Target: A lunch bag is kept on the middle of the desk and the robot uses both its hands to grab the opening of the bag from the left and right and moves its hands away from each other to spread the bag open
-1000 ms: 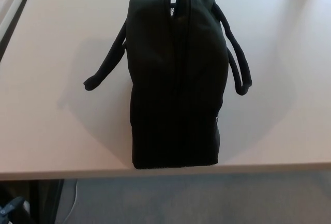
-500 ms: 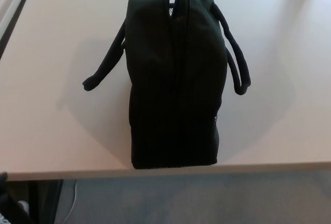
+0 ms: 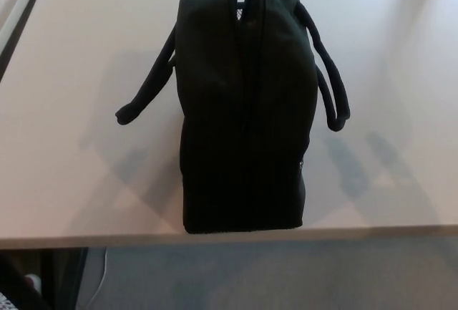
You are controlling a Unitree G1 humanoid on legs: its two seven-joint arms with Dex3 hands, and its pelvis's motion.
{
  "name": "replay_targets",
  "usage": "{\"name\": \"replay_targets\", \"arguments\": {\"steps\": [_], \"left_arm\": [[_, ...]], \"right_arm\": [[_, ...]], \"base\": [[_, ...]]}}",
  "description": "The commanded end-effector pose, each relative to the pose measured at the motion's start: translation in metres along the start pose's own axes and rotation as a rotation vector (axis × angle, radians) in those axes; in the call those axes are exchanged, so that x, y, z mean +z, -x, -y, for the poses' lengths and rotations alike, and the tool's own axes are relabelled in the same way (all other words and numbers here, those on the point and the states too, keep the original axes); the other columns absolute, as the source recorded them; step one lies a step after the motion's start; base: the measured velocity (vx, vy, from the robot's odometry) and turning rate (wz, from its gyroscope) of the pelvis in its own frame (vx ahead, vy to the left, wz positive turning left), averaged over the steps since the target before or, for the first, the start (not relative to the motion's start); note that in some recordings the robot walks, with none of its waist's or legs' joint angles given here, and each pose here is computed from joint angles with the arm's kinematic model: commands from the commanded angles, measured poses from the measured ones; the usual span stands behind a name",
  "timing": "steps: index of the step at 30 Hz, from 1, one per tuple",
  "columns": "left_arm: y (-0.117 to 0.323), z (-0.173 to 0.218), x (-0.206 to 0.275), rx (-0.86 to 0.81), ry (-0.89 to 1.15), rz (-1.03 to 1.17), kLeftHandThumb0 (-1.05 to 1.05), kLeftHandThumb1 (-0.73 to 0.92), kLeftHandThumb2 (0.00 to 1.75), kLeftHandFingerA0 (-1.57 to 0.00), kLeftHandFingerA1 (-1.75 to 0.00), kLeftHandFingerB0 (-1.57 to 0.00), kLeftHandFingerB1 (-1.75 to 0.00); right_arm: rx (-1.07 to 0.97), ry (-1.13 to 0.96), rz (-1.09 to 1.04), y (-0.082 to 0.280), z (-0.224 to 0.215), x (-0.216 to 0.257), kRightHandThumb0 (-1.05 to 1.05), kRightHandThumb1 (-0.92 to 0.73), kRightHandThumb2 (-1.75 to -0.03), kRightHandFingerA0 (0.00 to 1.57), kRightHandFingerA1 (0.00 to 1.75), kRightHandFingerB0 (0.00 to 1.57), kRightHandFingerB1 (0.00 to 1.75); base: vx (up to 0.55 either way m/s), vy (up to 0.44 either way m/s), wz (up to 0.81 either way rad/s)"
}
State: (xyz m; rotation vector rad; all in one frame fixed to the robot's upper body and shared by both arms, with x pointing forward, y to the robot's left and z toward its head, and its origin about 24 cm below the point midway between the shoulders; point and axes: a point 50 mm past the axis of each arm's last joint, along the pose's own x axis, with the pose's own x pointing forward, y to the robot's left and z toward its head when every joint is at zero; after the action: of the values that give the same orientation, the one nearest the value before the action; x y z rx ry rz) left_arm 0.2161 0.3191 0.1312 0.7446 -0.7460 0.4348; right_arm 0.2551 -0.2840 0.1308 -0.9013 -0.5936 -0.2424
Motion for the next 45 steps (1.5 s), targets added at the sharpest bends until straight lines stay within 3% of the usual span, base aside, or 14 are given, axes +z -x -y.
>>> {"name": "replay_targets", "arguments": {"steps": [1, 7, 13, 14, 21, 23, 28, 29, 30, 33, 34, 45], "left_arm": [[-0.051, 0.018, 0.009, 0.003, -0.153, 0.206, -0.05, 0.51, 0.54, -0.51, -0.41, -0.39, -0.35], [-0.059, 0.06, -0.004, -0.124, -0.206, 0.16, -0.12, 0.5, 0.56, -0.45, -0.37, -0.37, -0.34], [-0.058, 0.102, -0.003, -0.246, -0.277, 0.179, -0.17, 0.52, 0.55, -0.49, -0.36, -0.36, -0.32], [-0.06, 0.114, 0.002, -0.261, -0.26, 0.185, -0.16, 0.51, 0.55, -0.47, -0.35, -0.38, -0.33], [-0.068, 0.143, 0.021, -0.243, -0.221, 0.27, -0.21, 0.55, 0.58, -0.44, -0.35, -0.35, -0.33], [-0.076, 0.153, 0.033, -0.214, -0.199, 0.323, -0.12, 0.54, 0.56, -0.41, -0.33, -0.36, -0.32], [-0.092, 0.164, 0.054, -0.145, -0.186, 0.423, -0.15, 0.57, 0.57, -0.38, -0.33, -0.3, -0.31], [-0.097, 0.164, 0.06, -0.132, -0.186, 0.448, -0.11, 0.37, 0.87, -0.25, -0.54, -0.18, -0.5], [-0.101, 0.163, 0.063, -0.124, -0.184, 0.463, -0.15, 0.53, 0.57, -0.37, -0.33, -0.31, -0.32], [-0.105, 0.163, 0.067, -0.111, -0.172, 0.48, -0.14, 0.52, 0.57, -0.38, -0.33, -0.3, -0.31], [-0.108, 0.162, 0.071, -0.101, -0.165, 0.493, -0.09, 0.34, 0.84, -0.25, -0.54, -0.16, -0.5], [-0.124, 0.153, 0.084, -0.026, -0.17, 0.576, -0.08, 0.35, 0.84, -0.25, -0.54, -0.12, -0.48]], "right_arm": [[0.158, 0.261, 0.11, -0.053, -0.007, 0.008, -0.49, -0.44, -0.68, 0.23, 0.4, 0.16, 0.36], [0.349, 0.346, 0.159, -0.08, -0.043, 0.011, -0.48, -0.43, -0.67, 0.25, 0.4, 0.17, 0.36], [0.491, 0.471, 0.162, -0.092, -0.074, 0.009, -0.49, -0.45, -0.68, 0.23, 0.38, 0.18, 0.36], [0.508, 0.497, 0.171, -0.094, -0.081, 0.01, -0.44, -0.51, -0.56, 0.31, 0.32, 0.25, 0.3], [0.549, 0.546, 0.204, -0.104, -0.105, 0.021, -0.42, -0.53, -0.57, 0.33, 0.33, 0.27, 0.3], [0.567, 0.573, 0.226, -0.111, -0.113, 0.029, -0.42, -0.54, -0.57, 0.3, 0.33, 0.25, 0.3], [0.555, 0.575, 0.259, -0.125, -0.12, 0.044, -0.42, -0.52, -0.57, 0.29, 0.33, 0.26, 0.3], [0.544, 0.585, 0.262, -0.131, -0.12, 0.049, -0.43, -0.54, -0.57, 0.28, 0.32, 0.25, 0.3], [0.535, 0.587, 0.264, -0.135, -0.12, 0.053, -0.43, -0.54, -0.57, 0.29, 0.33, 0.26, 0.3], [0.519, 0.584, 0.269, -0.14, -0.12, 0.058, -0.43, -0.55, -0.57, 0.29, 0.33, 0.27, 0.3], [0.508, 0.578, 0.275, -0.144, -0.118, 0.061, -0.42, -0.57, -0.58, 0.29, 0.34, 0.27, 0.3], [0.438, 0.604, 0.281, -0.161, -0.104, 0.069, -0.41, -0.55, -0.57, 0.31, 0.34, 0.27, 0.3]], "base": [[0.0, 0.0, 0.0], [0.0, 0.0, 0.0], [0.0, 0.0, 0.0], [0.0, 0.0, 0.0], [0.0, 0.0, 0.0], [0.0, 0.0, 0.0], [0.0, 0.0, 0.0], [0.0, 0.0, 0.0], [0.0, 0.0, 0.0], [0.0, 0.0, 0.0], [0.0, 0.0, 0.0], [0.0, 0.0, 0.0]]}}
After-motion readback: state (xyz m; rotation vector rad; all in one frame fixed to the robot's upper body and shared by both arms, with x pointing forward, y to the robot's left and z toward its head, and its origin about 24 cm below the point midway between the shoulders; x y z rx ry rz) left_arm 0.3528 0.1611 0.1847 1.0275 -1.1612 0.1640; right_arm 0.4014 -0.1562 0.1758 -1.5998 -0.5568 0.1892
